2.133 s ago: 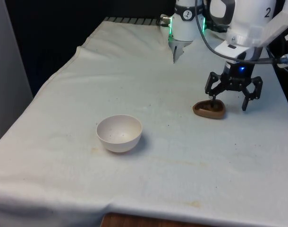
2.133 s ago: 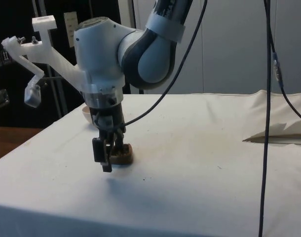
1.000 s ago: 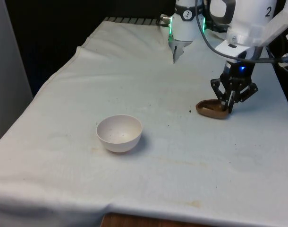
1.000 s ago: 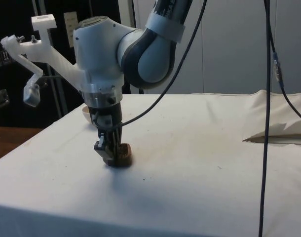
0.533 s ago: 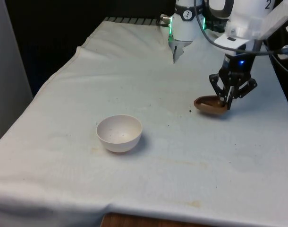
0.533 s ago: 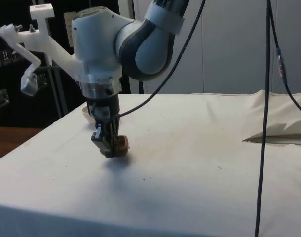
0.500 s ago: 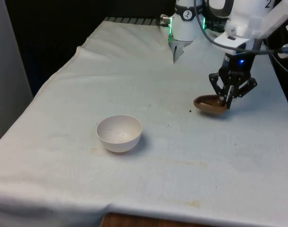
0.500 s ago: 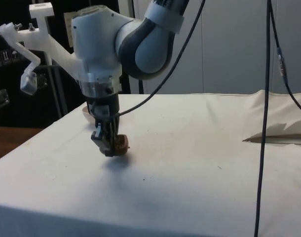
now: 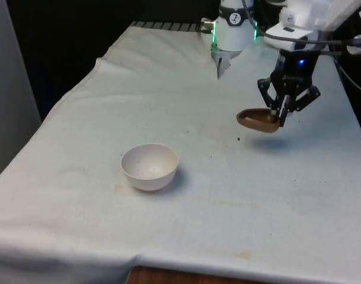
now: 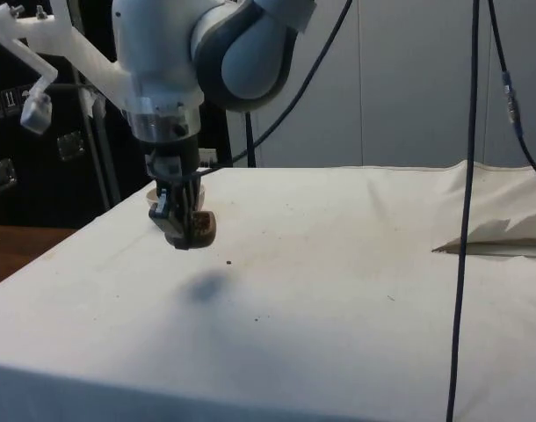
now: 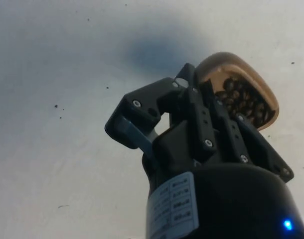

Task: Pour the coffee beans from the cup into the bowl.

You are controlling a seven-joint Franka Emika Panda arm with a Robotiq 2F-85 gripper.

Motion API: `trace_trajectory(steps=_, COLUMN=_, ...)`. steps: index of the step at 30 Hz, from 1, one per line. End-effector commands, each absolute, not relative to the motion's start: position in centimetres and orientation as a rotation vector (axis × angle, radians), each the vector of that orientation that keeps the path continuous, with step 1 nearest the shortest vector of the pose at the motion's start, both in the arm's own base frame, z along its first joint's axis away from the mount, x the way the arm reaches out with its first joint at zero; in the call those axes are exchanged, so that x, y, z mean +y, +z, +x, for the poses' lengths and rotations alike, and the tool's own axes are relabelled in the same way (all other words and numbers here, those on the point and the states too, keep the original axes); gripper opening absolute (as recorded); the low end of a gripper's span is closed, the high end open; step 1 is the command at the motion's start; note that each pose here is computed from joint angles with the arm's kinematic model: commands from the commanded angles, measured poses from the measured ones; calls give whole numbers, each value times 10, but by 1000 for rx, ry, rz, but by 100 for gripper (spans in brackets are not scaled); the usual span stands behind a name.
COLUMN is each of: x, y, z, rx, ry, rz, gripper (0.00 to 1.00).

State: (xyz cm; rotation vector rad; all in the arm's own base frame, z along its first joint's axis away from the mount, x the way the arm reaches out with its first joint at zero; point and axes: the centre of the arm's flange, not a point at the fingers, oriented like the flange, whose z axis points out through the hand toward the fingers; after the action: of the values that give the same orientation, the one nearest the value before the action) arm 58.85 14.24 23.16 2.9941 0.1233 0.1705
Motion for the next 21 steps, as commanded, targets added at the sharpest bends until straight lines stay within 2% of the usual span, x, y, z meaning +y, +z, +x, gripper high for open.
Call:
trace_trajectory(steps=1, x=141, y=235, z=590, rx=124, ry=157, rz=3001, gripper=0)
trace_trajectory(steps=21, x=124, y=273, z=629, rx=116, ry=159, rz=2977, gripper=0)
